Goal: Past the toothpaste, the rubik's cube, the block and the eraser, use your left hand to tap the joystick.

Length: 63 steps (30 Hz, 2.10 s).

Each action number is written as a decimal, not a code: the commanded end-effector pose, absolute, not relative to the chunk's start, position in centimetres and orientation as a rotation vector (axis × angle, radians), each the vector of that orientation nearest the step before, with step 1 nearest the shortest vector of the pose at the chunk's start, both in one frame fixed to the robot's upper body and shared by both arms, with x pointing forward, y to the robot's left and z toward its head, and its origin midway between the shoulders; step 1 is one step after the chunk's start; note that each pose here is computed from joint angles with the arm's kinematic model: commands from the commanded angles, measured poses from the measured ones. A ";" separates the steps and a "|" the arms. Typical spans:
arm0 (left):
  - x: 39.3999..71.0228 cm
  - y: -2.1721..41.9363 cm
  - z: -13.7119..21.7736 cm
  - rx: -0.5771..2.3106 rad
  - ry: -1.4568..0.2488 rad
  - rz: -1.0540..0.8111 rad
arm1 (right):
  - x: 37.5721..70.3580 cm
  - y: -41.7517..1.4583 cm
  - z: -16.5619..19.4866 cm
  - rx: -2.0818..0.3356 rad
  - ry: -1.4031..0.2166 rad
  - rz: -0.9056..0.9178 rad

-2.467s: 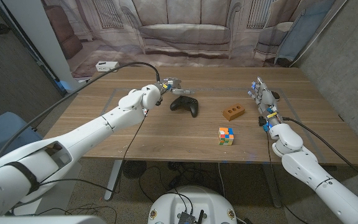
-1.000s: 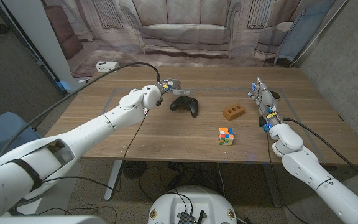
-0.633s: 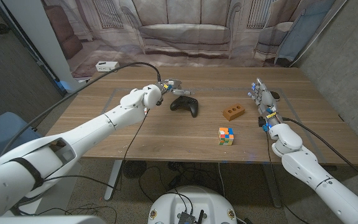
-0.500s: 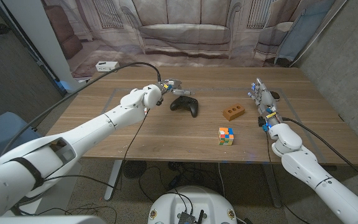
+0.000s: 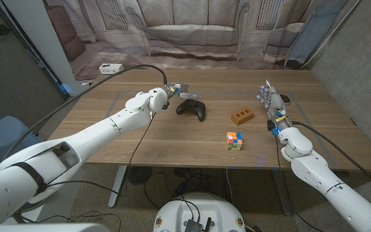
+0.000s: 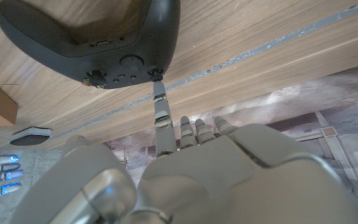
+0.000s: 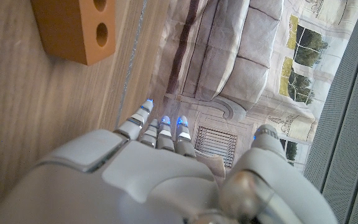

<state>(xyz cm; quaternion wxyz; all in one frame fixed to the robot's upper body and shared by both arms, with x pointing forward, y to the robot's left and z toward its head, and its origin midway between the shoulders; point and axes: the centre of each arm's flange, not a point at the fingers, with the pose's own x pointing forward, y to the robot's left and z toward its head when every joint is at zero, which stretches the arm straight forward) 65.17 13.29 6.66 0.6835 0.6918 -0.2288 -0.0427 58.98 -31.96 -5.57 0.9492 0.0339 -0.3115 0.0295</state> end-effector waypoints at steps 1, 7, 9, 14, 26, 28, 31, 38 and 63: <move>65.2 13.0 6.4 1.547 -0.509 -0.099 | 59.0 -32.2 -5.5 0.076 -0.635 0.059; 65.0 13.0 6.3 1.543 -0.510 -0.097 | 58.9 -32.4 -5.5 0.070 -0.637 0.062; 64.9 13.0 6.2 1.538 -0.514 -0.095 | 58.9 -32.4 -5.5 0.068 -0.638 0.064; 64.6 13.1 6.2 1.514 -0.533 -0.087 | 58.9 -32.5 -5.3 0.070 -0.636 0.066; 64.5 13.4 6.1 1.495 -0.537 -0.067 | 59.2 -32.4 -5.0 0.061 -0.633 0.077; 64.5 13.4 6.0 1.493 -0.541 -0.063 | 59.2 -32.4 -4.9 0.057 -0.634 0.078; 64.5 13.5 6.0 1.486 -0.551 -0.058 | 59.2 -32.4 -4.9 0.055 -0.635 0.079; 64.5 13.4 6.0 1.486 -0.547 -0.059 | 59.3 -32.4 -4.9 0.054 -0.633 0.080; 64.5 13.2 5.4 1.496 -0.523 -0.060 | 59.3 -32.4 -5.4 0.067 -0.620 0.078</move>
